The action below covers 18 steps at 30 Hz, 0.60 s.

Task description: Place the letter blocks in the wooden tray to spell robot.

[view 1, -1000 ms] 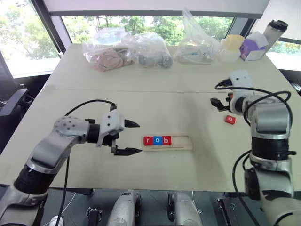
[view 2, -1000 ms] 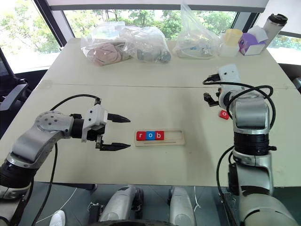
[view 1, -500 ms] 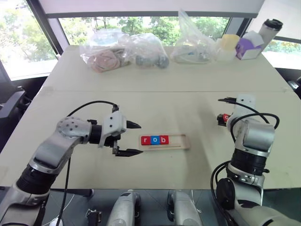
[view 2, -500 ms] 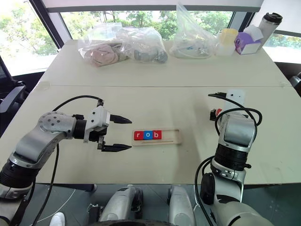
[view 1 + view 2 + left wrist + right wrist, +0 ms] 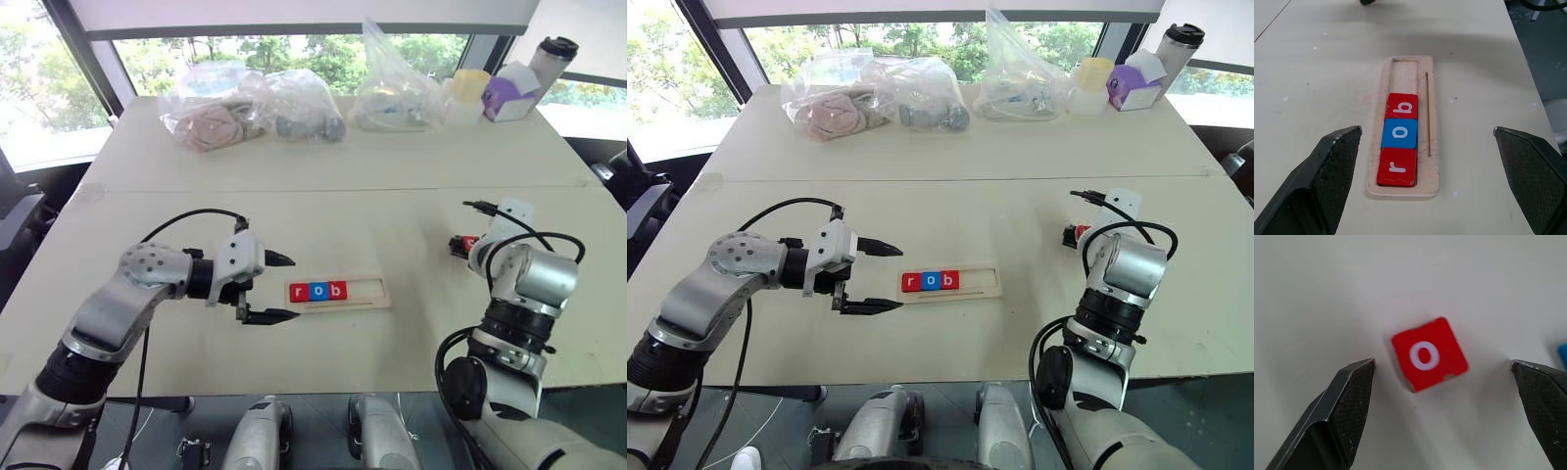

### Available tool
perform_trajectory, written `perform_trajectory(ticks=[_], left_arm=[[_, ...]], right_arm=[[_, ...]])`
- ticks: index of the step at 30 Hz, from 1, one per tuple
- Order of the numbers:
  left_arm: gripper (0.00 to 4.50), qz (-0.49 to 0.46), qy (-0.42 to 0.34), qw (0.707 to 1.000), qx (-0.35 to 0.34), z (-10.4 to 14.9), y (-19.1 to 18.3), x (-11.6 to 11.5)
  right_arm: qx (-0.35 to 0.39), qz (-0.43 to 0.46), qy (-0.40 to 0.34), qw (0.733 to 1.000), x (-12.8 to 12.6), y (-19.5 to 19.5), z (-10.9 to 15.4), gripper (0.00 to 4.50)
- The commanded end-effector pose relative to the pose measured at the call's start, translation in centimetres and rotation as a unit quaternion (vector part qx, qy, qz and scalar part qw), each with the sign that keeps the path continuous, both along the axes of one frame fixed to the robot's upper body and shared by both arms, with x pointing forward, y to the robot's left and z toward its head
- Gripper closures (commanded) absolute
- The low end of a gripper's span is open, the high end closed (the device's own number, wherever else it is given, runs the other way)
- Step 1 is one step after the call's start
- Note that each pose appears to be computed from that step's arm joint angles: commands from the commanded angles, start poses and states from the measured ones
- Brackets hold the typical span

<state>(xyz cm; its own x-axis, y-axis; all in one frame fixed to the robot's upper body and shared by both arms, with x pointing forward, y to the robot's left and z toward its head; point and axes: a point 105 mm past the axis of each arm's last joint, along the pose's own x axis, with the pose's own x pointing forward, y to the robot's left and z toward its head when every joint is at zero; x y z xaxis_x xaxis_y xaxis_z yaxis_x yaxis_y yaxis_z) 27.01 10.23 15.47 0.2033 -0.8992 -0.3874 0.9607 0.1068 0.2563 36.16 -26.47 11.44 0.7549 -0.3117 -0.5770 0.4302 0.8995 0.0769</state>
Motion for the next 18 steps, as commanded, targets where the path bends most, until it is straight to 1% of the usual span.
perform_trajectory(ticks=[1, 11, 18], left_arm=[[0.00, -0.010, -0.020, 1.000, -0.004, 1.0, -0.5, -0.2], [0.00, -0.005, -0.023, 1.000, -0.004, 1.1, -0.5, -0.2], [0.00, -0.002, -0.027, 1.000, -0.003, 1.1, -0.4, -0.1]], right_arm=[[-0.003, 0.020, -0.017, 1.000, 0.9, 0.6, 0.8, 0.03], [-0.006, 0.055, 0.011, 0.998, 0.7, -0.4, -0.7, 0.03], [-0.010, 0.084, 0.035, 0.996, -0.3, -1.0, -1.1, 0.03]])
